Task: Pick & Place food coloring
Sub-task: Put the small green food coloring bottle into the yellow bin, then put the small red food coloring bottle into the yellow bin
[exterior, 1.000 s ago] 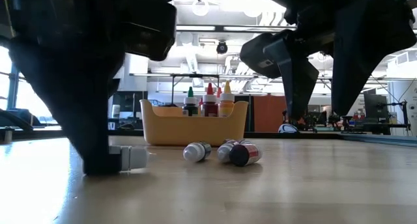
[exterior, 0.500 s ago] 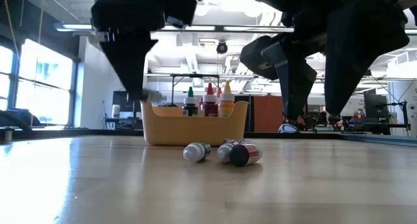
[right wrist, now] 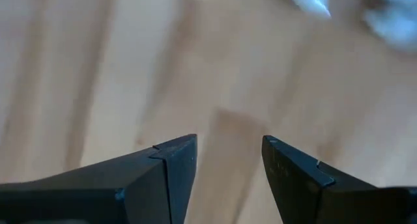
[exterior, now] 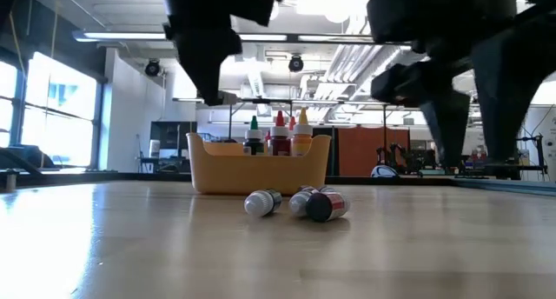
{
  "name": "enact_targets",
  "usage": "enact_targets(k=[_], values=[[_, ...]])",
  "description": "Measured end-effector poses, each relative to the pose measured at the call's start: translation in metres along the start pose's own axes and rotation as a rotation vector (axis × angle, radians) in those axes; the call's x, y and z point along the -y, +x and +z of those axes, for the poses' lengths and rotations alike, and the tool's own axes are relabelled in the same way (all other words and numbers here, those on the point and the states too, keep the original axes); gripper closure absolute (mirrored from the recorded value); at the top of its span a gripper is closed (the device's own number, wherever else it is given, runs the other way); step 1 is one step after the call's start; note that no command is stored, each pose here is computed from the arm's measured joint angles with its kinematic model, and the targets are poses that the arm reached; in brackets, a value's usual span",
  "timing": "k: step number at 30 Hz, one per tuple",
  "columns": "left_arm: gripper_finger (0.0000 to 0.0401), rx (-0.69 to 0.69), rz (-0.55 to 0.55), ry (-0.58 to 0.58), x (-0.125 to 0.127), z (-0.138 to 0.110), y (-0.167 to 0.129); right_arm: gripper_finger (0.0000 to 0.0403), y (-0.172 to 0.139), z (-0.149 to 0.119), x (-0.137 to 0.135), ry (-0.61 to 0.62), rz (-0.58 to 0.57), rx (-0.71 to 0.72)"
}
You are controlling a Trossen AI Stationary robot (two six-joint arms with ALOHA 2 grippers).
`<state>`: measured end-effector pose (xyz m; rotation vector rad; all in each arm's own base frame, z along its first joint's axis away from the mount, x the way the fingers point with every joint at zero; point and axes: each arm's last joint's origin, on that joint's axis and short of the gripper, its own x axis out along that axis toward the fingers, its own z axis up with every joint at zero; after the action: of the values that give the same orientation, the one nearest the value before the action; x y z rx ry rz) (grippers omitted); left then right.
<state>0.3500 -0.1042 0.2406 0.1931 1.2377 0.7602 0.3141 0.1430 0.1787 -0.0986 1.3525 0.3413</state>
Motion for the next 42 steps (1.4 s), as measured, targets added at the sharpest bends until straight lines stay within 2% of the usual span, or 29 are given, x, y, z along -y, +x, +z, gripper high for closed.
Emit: enact_targets(k=[3,4,6,11,13,21,29,35,42], values=[[0.0314,-0.026,0.009,-0.028,-0.010,0.009,0.011,0.0235,-0.018,-0.011,0.003,0.155,-0.138,-0.032],[0.0314,-0.035,0.011,-0.040,-0.014,0.012,0.015,0.0235,-0.026,-0.015,0.004,0.173,-0.189,-0.031],[0.0314,-0.051,0.015,-0.052,-0.020,0.016,0.021,0.0235,-0.037,-0.018,0.004,0.158,-0.273,-0.002],[0.0314,-0.071,0.007,-0.065,-0.032,0.027,0.035,0.0235,-0.062,-0.008,0.004,0.082,-0.395,0.213],[0.0314,-0.079,-0.002,-0.086,-0.036,0.032,0.041,0.0235,-0.068,-0.008,0.006,0.077,-0.453,0.252],[0.0313,-0.164,-0.011,-0.087,-0.041,0.037,0.064,0.0235,-0.079,-0.023,0.013,0.154,-0.701,0.208],[0.0313,-0.230,-0.021,-0.013,-0.029,0.038,0.086,0.0235,-0.078,-0.030,0.011,0.245,-0.654,0.162],[0.0311,-0.219,-0.031,0.009,-0.025,0.039,0.089,0.0235,-0.077,-0.025,0.009,0.316,-0.565,0.221],[0.0254,-0.212,-0.036,0.038,-0.025,0.040,0.089,0.0235,-0.076,-0.014,0.004,0.332,-0.419,0.301]])
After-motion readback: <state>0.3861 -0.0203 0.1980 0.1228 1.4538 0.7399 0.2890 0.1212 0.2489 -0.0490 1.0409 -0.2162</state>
